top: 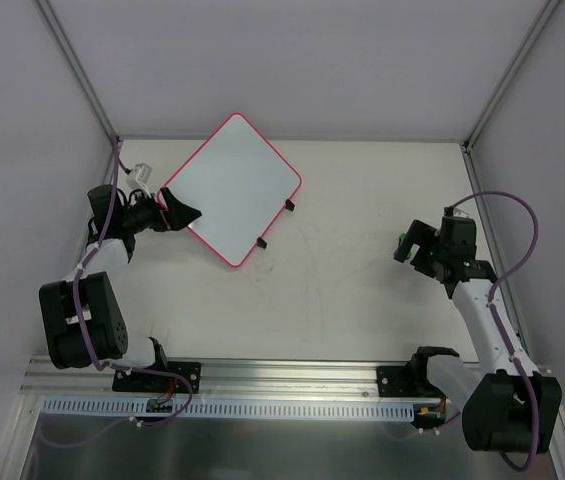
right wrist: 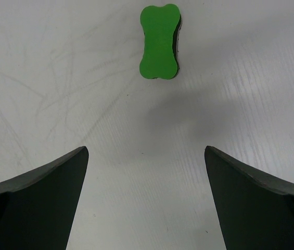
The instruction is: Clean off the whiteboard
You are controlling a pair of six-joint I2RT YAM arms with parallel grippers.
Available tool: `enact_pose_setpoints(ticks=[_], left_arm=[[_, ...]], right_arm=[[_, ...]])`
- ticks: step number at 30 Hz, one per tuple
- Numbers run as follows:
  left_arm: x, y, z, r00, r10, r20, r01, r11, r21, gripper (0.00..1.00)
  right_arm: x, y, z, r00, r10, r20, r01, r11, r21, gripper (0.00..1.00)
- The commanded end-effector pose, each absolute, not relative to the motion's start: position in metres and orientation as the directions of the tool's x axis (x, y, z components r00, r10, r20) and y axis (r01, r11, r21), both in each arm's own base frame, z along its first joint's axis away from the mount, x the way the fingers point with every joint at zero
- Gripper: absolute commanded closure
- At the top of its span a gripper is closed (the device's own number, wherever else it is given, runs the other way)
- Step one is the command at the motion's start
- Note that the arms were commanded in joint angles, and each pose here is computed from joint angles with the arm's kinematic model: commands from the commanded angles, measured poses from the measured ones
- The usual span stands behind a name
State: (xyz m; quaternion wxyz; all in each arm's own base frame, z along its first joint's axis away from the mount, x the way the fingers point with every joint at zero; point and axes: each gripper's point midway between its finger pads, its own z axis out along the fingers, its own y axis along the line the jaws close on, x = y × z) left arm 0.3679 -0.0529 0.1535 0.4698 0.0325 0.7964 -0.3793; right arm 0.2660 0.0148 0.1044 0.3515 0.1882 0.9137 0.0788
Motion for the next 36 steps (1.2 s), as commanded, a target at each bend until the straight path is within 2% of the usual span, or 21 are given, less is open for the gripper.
enact_pose_setpoints(ticks=[1, 11, 15, 17, 19, 23, 24, 26, 27, 30, 36], left_arm=[[0.364, -0.045, 0.159, -0.528, -0.308, -0.792, 0.366, 0.758, -0.539, 0.01], [0.339, -0.007, 0.150, -0.505, -0.417, -0.755, 0.021, 0.869, -0.494, 0.01], [0.325, 0.006, 0.161, -0.482, -0.449, -0.753, -0.090, 0.880, -0.467, 0.01], [0.322, 0.005, 0.179, -0.490, -0.443, -0.751, -0.089, 0.882, -0.462, 0.01], [0.321, 0.003, 0.211, -0.475, -0.435, -0.765, -0.067, 0.885, -0.462, 0.01], [0.320, 0.009, 0.273, -0.423, -0.410, -0.808, -0.063, 0.903, -0.425, 0.01], [0.321, 0.012, 0.306, -0.370, -0.385, -0.846, -0.045, 0.917, -0.397, 0.01], [0.317, 0.017, 0.327, -0.359, -0.357, -0.863, -0.058, 0.931, -0.361, 0.01], [0.315, 0.016, 0.361, -0.303, -0.329, -0.894, -0.030, 0.941, -0.337, 0.01], [0.300, 0.011, 0.415, -0.226, -0.258, -0.939, 0.014, 0.963, -0.268, 0.01], [0.264, -0.004, 0.498, -0.074, -0.126, -0.989, 0.079, 0.988, -0.131, 0.01]], right_arm=[[0.270, 0.015, 0.117, -0.649, 0.399, -0.647, 0.276, 0.917, 0.289, 0.01], [0.268, 0.014, 0.139, -0.608, 0.403, -0.684, 0.263, 0.915, 0.305, 0.01], [0.271, 0.004, 0.168, -0.576, 0.361, -0.734, 0.260, 0.932, 0.254, 0.01], [0.274, -0.001, 0.203, -0.542, 0.313, -0.780, 0.234, 0.947, 0.219, 0.01], [0.279, -0.011, 0.253, -0.474, 0.240, -0.848, 0.207, 0.966, 0.157, 0.01], [0.276, -0.024, 0.322, -0.393, 0.167, -0.904, 0.219, 0.972, 0.084, 0.01], [0.278, -0.024, 0.335, -0.373, 0.157, -0.914, 0.214, 0.974, 0.080, 0.01], [0.276, -0.026, 0.372, -0.310, 0.121, -0.943, 0.203, 0.977, 0.058, 0.01], [0.277, -0.025, 0.381, -0.299, 0.100, -0.949, 0.200, 0.979, 0.040, 0.01], [0.268, -0.029, 0.424, -0.227, 0.016, -0.974, 0.205, 0.978, -0.032, 0.01], [0.237, -0.033, 0.498, -0.048, -0.100, -0.994, 0.229, 0.967, -0.109, 0.01]])
